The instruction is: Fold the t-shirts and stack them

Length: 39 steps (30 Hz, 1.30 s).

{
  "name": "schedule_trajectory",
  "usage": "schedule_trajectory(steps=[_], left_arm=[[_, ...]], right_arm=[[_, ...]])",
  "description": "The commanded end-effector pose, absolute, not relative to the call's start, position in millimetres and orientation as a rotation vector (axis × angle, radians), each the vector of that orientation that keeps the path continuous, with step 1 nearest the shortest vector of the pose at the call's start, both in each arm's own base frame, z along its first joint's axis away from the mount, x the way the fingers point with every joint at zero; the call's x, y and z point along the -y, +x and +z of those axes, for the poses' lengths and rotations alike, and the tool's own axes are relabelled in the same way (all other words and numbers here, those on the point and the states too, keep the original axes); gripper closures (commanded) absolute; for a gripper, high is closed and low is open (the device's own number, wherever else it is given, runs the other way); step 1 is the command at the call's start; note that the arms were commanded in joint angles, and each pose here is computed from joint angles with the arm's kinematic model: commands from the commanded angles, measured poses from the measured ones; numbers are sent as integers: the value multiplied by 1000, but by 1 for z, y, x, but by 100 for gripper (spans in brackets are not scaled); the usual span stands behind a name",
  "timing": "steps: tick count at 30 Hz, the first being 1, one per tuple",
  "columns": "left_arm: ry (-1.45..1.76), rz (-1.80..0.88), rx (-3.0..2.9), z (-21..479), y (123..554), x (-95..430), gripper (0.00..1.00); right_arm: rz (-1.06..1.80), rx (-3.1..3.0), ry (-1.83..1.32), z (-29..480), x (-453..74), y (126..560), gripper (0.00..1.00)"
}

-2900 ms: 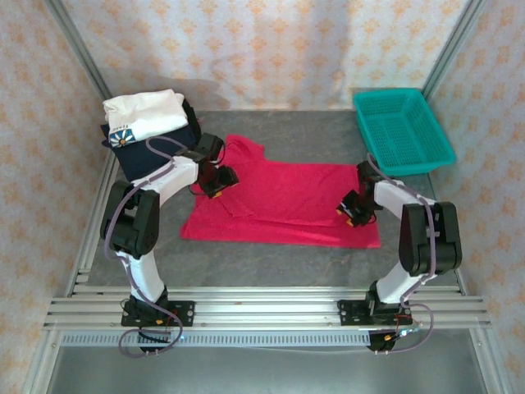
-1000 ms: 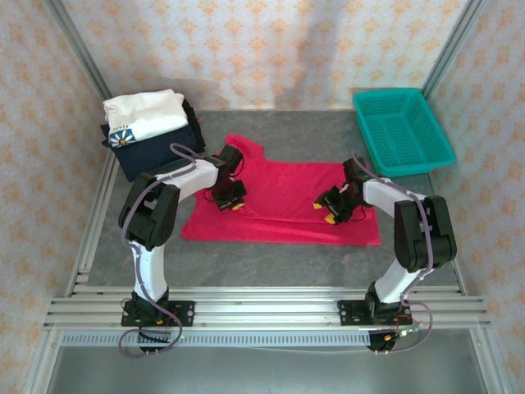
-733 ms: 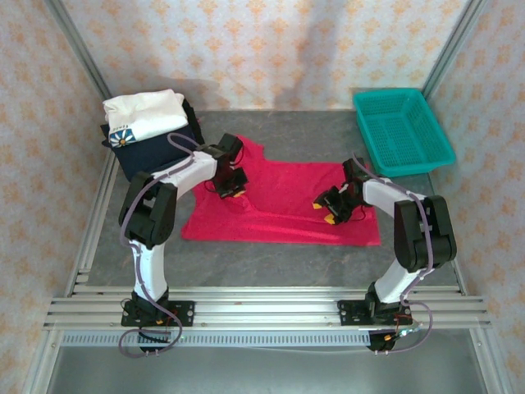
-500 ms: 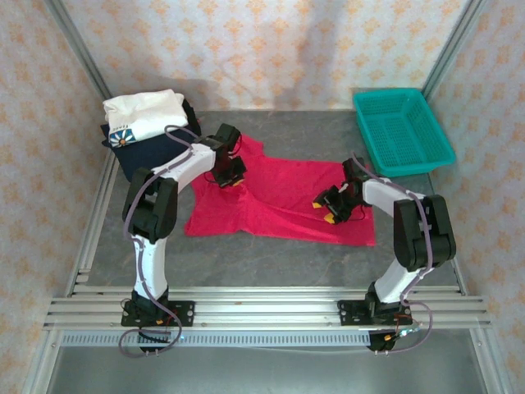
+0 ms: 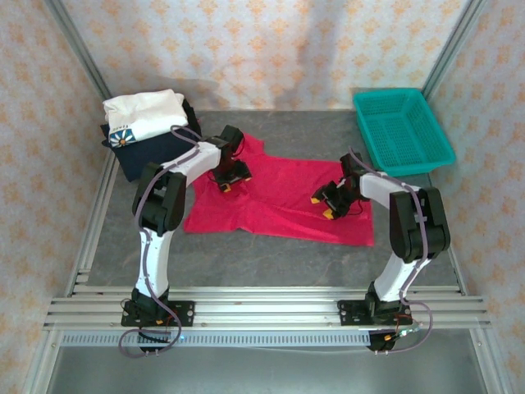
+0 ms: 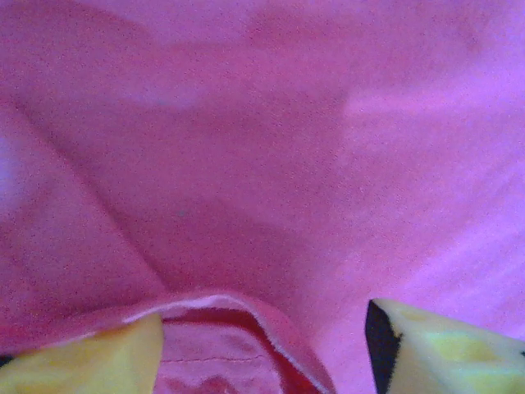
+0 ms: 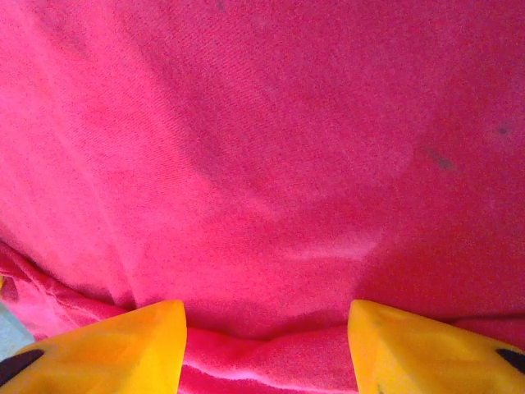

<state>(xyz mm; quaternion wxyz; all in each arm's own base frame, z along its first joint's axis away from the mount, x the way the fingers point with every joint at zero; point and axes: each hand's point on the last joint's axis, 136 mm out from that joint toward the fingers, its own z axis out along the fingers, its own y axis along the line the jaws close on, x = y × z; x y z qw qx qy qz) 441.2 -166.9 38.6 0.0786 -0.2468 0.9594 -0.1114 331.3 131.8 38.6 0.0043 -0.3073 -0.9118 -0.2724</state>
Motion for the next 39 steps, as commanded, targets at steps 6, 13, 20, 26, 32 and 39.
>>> schedule_trajectory(steps=[6,13,20,26,32,39], left_arm=[[-725,-256,-2751,100,403,134,27],[-787,-251,-2770,70,359,122,27],[-819,-147,-2793,39,328,103,27],[-802,-44,-2820,26,308,87,27],[-776,55,-2843,17,293,70,27],[-756,41,-2850,12,288,66,27]], right_arm=[[-898,2808,-986,75,-148,308,45],[-850,2787,-1040,46,-150,302,45],[-762,2847,-1000,35,-146,326,45],[-653,2943,-1015,34,-126,352,45],[-604,2974,-1021,40,-106,364,44],[-453,2996,-1019,33,-73,341,44]])
